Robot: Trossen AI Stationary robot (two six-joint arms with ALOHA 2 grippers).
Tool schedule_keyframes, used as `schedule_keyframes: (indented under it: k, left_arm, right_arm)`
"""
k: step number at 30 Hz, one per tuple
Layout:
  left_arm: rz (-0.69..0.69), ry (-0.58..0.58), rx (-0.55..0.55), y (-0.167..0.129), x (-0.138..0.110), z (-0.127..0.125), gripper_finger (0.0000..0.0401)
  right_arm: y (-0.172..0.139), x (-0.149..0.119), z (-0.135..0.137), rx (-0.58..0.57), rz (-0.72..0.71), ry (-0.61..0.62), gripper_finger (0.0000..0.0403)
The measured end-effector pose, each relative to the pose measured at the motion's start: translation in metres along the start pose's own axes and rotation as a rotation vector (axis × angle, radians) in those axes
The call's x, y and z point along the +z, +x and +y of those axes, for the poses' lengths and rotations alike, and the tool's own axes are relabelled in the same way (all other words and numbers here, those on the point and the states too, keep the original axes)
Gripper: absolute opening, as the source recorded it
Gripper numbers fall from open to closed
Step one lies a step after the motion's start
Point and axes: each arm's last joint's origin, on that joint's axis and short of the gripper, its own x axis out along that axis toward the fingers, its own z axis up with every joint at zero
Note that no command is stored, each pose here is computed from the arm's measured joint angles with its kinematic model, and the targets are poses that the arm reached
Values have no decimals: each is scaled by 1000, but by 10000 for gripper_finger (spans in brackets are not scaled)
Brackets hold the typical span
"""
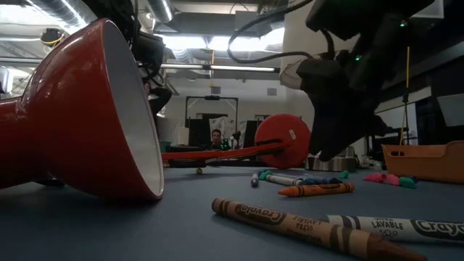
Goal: Sort crayons
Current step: Put the right dark blue crayon into the left orange bin
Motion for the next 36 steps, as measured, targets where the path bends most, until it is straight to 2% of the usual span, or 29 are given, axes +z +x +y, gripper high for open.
schedule_keyframes:
  k: [9,15,27,36]
  left_arm:
    - [-15,-7,-5,0,2,0,142]
    - [-16,-8,-6,0,2,-1,136]
    - [-18,-7,-6,0,2,-1,135]
    - [-23,-10,-8,0,2,-1,135]
  right_arm:
    - [10,-20,8,-12,19,-5,140]
    - [15,-31,16,22,32,-35,140]
    - [19,-31,16,6,-5,-37,140]
    - [25,-36,13,-26,64,-50,140]
